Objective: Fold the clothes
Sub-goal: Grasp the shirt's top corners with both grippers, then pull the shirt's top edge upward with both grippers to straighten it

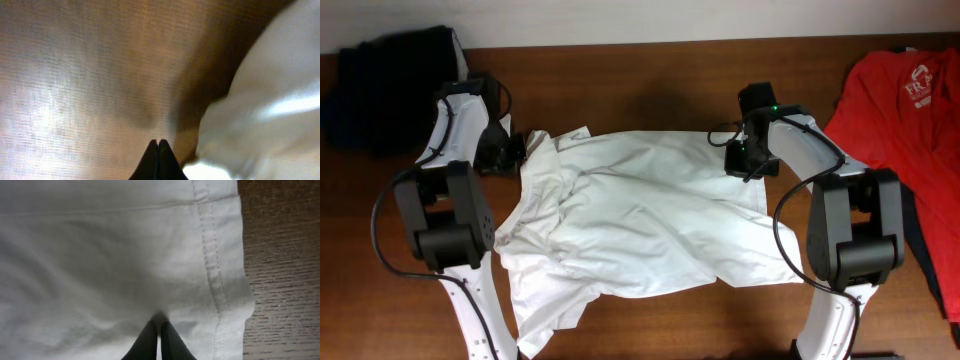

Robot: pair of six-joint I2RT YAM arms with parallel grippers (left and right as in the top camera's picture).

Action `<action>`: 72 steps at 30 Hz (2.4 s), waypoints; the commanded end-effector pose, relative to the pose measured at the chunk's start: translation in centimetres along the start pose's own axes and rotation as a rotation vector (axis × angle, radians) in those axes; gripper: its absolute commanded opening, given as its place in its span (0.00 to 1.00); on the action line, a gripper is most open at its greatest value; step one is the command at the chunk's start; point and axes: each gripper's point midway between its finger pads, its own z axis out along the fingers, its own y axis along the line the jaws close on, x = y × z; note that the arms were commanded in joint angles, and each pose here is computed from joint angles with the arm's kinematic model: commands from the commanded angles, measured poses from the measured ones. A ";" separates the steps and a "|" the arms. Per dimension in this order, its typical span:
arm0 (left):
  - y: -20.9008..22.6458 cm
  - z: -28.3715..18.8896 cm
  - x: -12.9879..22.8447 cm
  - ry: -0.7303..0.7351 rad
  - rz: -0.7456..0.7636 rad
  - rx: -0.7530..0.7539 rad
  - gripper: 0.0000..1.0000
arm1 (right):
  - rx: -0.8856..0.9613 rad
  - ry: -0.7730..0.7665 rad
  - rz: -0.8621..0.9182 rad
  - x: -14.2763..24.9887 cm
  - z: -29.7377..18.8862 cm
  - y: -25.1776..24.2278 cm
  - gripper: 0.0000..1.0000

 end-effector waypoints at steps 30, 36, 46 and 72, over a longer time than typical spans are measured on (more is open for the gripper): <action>7.0 2.9 0.9 -0.091 -0.174 -0.116 0.01 | -0.022 -0.064 -0.042 -2.4 4.5 0.3 0.04; 10.0 2.2 0.4 -0.129 -0.188 -0.280 0.01 | 0.087 -0.130 0.017 -4.5 4.1 -3.6 0.04; 11.9 0.0 -2.8 -0.256 -0.242 -0.294 0.04 | 0.127 -0.176 0.197 -9.5 -2.7 -13.8 0.22; -12.8 0.6 -8.9 -0.381 0.345 0.108 0.67 | -0.202 -0.010 -0.085 -6.3 -6.6 4.6 0.81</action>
